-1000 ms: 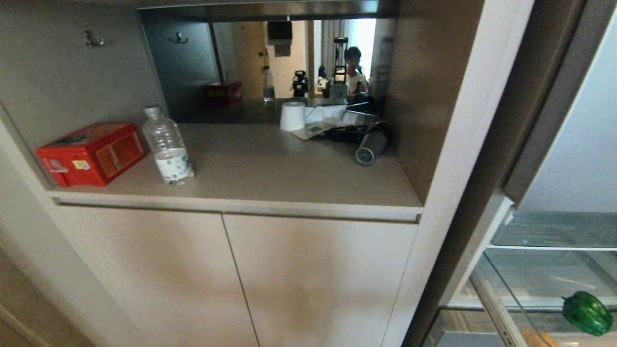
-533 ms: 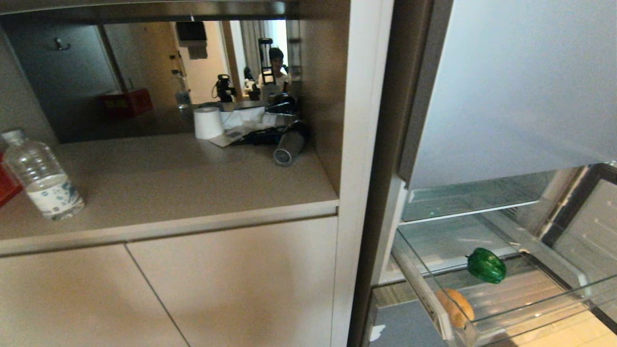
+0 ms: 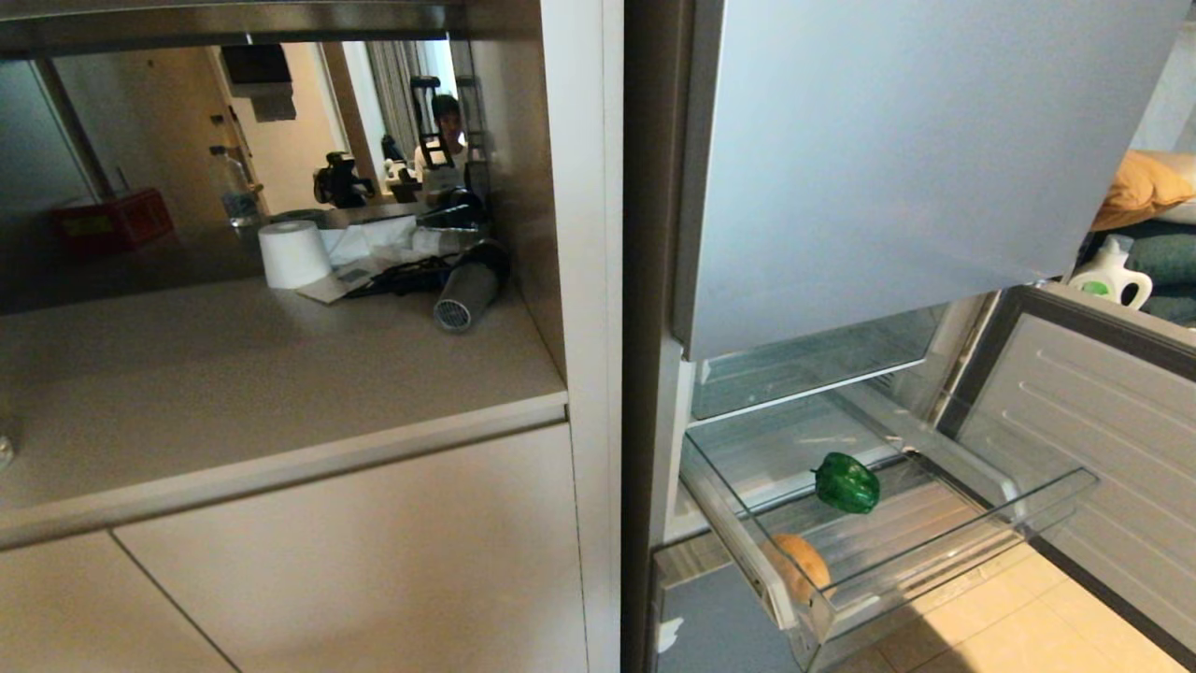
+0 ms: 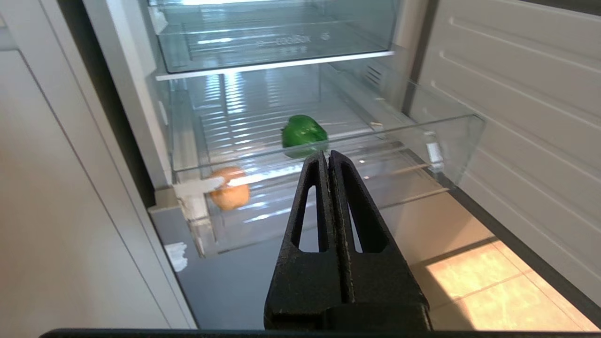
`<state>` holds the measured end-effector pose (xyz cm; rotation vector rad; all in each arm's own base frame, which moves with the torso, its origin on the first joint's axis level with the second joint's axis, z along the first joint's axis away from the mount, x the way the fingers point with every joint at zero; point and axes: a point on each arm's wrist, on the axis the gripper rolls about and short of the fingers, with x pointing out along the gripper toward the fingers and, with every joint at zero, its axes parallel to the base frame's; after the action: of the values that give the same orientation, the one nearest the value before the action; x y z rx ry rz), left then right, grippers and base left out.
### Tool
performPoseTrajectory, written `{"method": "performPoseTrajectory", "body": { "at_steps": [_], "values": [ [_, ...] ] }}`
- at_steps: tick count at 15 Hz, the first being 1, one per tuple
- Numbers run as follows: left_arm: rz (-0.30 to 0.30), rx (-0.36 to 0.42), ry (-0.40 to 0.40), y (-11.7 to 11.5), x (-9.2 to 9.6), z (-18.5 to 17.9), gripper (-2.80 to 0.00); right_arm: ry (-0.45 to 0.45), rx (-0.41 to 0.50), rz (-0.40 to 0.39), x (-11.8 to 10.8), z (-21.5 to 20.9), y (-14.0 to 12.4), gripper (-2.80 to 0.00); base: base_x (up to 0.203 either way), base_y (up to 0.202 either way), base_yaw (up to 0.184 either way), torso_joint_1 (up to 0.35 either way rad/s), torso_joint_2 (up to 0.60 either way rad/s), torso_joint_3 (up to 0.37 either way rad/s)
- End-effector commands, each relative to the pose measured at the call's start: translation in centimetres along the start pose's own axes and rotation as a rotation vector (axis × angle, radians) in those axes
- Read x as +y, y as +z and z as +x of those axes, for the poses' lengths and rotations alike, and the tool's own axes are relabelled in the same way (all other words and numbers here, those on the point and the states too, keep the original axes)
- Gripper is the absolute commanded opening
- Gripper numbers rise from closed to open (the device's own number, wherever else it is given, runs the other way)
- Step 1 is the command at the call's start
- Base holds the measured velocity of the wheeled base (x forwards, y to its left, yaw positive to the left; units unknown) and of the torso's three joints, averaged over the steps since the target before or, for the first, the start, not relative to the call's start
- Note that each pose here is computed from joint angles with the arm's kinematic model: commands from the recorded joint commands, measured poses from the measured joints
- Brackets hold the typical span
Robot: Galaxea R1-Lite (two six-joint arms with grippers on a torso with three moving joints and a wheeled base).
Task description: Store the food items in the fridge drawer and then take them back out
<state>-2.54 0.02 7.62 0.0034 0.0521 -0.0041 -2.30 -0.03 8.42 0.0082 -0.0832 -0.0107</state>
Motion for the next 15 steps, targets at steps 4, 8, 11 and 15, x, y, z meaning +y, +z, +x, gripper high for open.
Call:
{"method": "performPoseTrajectory", "body": {
  "at_steps": [4, 8, 11, 15],
  "values": [
    [0.000, 0.002, -0.001, 0.0, 0.0, 0.0, -2.80, -0.022, 0.194, 0.023, 0.0, 1.5, -0.6, -2.80, 0.000, 0.000, 0.000, 0.000, 0.00, 0.000],
    [0.000, 0.002, -0.001, 0.0, 0.0, 0.0, -2.80, -0.114, 0.364, 0.146, -0.1, 4.2, 1.3, -2.80, 0.000, 0.000, 0.000, 0.000, 0.00, 0.000],
    [0.000, 0.002, -0.001, 0.0, 0.0, 0.0, -2.80, -0.298, 0.500, 0.369, -1.2, 8.6, 2.8, -2.80, 0.000, 0.000, 0.000, 0.000, 0.00, 0.000],
    [0.000, 0.002, -0.001, 0.0, 0.0, 0.0, -2.80, -0.594, 0.547, 0.685, -6.9, 12.1, 2.1, -2.80, 0.000, 0.000, 0.000, 0.000, 0.00, 0.000]
  ]
}}
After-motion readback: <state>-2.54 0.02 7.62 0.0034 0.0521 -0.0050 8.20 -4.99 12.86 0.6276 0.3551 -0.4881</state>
